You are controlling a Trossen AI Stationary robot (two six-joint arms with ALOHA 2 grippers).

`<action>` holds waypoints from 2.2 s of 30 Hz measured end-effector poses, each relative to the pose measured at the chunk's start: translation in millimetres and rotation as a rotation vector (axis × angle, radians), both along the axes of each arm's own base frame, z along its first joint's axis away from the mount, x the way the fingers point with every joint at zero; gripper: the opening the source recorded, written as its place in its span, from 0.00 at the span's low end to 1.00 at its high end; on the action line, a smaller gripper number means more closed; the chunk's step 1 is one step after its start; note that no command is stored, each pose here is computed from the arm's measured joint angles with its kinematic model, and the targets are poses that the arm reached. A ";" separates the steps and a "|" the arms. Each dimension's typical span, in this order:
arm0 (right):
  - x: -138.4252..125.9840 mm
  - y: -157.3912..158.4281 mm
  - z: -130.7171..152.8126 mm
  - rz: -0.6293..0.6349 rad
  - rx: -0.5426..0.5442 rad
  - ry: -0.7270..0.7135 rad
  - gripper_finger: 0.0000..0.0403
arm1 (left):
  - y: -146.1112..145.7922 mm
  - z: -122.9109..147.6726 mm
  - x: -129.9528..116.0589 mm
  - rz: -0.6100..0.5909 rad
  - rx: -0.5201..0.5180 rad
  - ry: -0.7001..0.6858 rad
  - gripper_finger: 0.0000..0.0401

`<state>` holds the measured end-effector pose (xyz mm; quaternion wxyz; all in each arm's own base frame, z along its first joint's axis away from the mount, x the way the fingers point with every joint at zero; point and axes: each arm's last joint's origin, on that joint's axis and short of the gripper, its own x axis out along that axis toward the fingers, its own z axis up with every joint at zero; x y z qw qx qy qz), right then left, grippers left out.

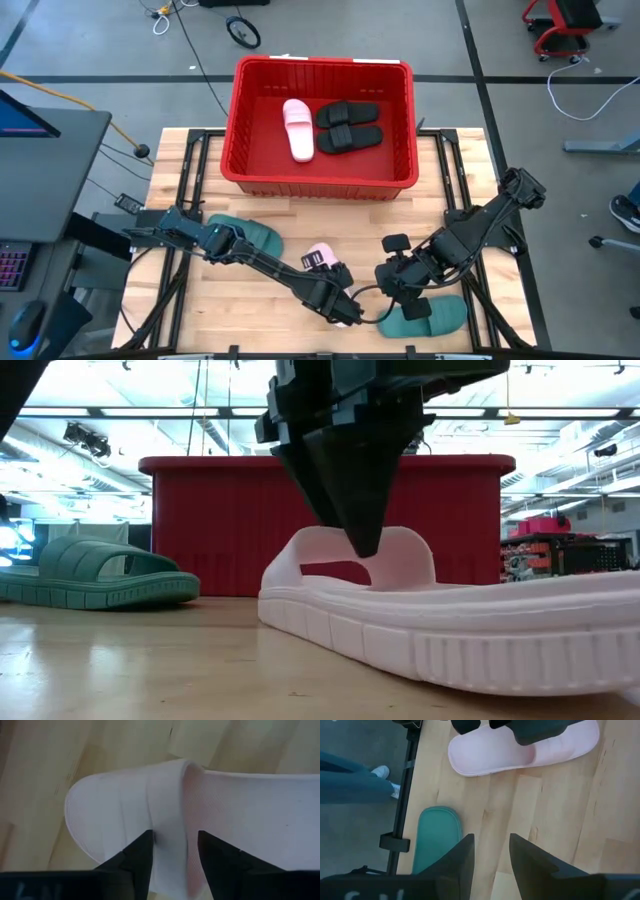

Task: Pick and place slides into bin
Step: Put the pink slide into the red bin

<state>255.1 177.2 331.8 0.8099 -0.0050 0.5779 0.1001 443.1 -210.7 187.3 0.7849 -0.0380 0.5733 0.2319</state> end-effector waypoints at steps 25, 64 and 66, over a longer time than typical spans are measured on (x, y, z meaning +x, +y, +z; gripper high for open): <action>-0.1 0.0 0.0 0.000 0.000 0.001 0.32 | 29.3 2.7 -6.5 0.067 0.064 0.166 0.03; 10.0 -13.1 1.5 -0.107 -0.159 -0.127 0.32 | 87.8 287.8 -166.4 -0.112 0.385 -0.559 0.02; 13.9 -18.3 1.9 -0.129 -0.174 -0.142 0.32 | 113.6 298.5 -172.4 -0.104 0.460 -0.527 0.02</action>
